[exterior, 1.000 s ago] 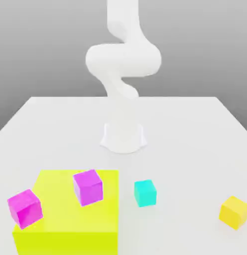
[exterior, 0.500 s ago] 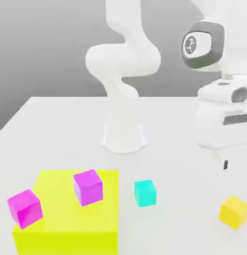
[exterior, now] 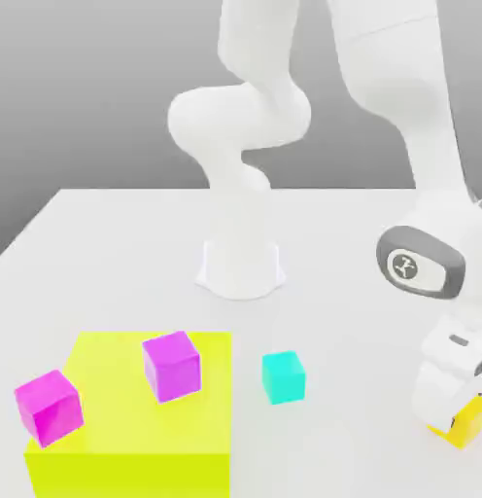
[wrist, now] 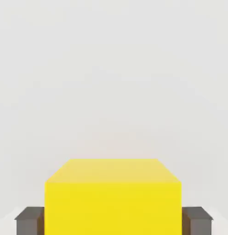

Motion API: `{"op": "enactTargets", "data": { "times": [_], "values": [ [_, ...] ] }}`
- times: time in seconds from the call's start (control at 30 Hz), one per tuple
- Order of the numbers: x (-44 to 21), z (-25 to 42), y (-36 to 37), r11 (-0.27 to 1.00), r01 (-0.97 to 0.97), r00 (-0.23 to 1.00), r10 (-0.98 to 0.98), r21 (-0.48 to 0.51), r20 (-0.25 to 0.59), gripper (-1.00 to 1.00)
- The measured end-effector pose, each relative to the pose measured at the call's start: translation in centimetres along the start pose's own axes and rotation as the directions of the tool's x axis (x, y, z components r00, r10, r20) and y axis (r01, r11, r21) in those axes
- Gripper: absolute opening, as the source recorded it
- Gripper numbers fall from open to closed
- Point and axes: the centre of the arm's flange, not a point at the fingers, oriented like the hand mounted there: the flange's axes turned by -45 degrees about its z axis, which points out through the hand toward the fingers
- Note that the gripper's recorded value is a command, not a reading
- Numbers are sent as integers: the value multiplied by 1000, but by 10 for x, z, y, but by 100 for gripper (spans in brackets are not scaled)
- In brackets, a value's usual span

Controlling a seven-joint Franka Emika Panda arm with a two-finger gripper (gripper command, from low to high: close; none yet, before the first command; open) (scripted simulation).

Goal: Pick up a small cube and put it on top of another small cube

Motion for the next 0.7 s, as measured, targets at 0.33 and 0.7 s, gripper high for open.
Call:
{"op": "enactTargets", "data": {
  "times": [0.33, 0.7],
  "values": [
    [-10, -77, 50, 987, -159, 987, 160, -27, 8, -100],
    [-165, -192, 273, 427, -903, 428, 904, -39, -7, -100]
  ]
}}
